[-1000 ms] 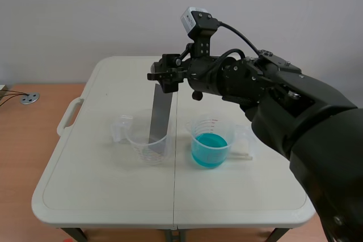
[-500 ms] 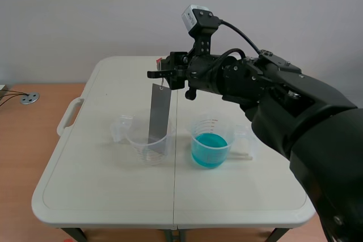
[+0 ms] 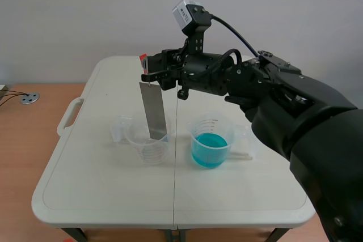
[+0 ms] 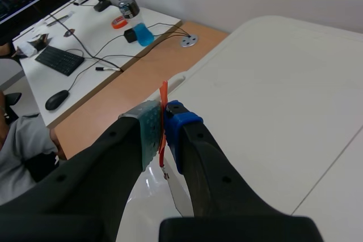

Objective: Hold the metal plate by the orange handle, dip it into the blue solution, take it out and point at it, then put the plate back in the beaker on the left.
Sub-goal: 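Move the plate over the blue solution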

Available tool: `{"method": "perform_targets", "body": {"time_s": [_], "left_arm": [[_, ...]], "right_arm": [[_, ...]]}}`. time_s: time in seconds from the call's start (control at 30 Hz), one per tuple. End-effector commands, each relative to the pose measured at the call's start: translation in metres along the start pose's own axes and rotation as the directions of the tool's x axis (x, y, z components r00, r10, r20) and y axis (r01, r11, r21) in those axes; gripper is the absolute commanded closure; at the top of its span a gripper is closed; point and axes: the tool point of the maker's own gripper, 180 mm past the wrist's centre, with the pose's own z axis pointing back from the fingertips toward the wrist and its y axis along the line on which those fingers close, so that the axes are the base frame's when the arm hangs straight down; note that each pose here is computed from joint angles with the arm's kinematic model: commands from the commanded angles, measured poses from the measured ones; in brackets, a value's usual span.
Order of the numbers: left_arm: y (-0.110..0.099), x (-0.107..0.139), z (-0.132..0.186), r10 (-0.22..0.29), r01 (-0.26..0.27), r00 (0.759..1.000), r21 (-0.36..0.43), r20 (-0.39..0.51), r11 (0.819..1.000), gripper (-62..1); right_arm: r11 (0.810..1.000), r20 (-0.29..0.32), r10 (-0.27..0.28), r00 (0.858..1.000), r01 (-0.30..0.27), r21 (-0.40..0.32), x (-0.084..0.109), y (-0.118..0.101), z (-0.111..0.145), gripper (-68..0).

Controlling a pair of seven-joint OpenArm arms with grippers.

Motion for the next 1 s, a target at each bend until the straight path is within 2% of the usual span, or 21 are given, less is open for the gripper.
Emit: {"method": "perform_targets", "body": {"time_s": [0.0,0.1,0.4,0.6,0.73,0.97], "left_arm": [[-0.002,0.000,0.003,0.000,0.000,1.000,-0.009,0.005,1.000,-1.6],[-0.003,0.000,0.003,0.001,-0.001,1.000,-0.009,0.005,1.000,-1.6],[-0.002,0.001,0.003,0.000,0.000,1.000,-0.008,0.006,1.000,-1.6],[0.001,0.005,0.001,-0.005,0.005,1.000,-0.003,0.008,1.000,-1.6],[0.001,0.004,0.001,-0.005,0.005,1.000,-0.004,0.006,1.000,-1.6],[0.001,0.004,0.001,-0.005,0.005,1.000,-0.004,0.007,1.000,-1.6]], "right_arm": [[0.999,0.060,0.020,0.998,-0.022,0.037,0.021,0.007,-0.003,-1.2],[0.997,0.065,0.021,0.998,-0.026,0.077,0.020,0.016,-0.002,-1.2],[0.993,0.086,0.022,0.996,-0.031,0.110,0.017,0.028,0.003,-1.3],[0.986,0.105,0.095,0.990,-0.108,0.123,0.022,0.043,0.007,-1.3],[0.982,0.126,0.120,0.985,-0.137,0.134,0.028,0.054,0.011,-1.3],[0.962,0.140,0.216,0.966,-0.236,0.140,0.036,0.072,0.017,-1.3]]}}
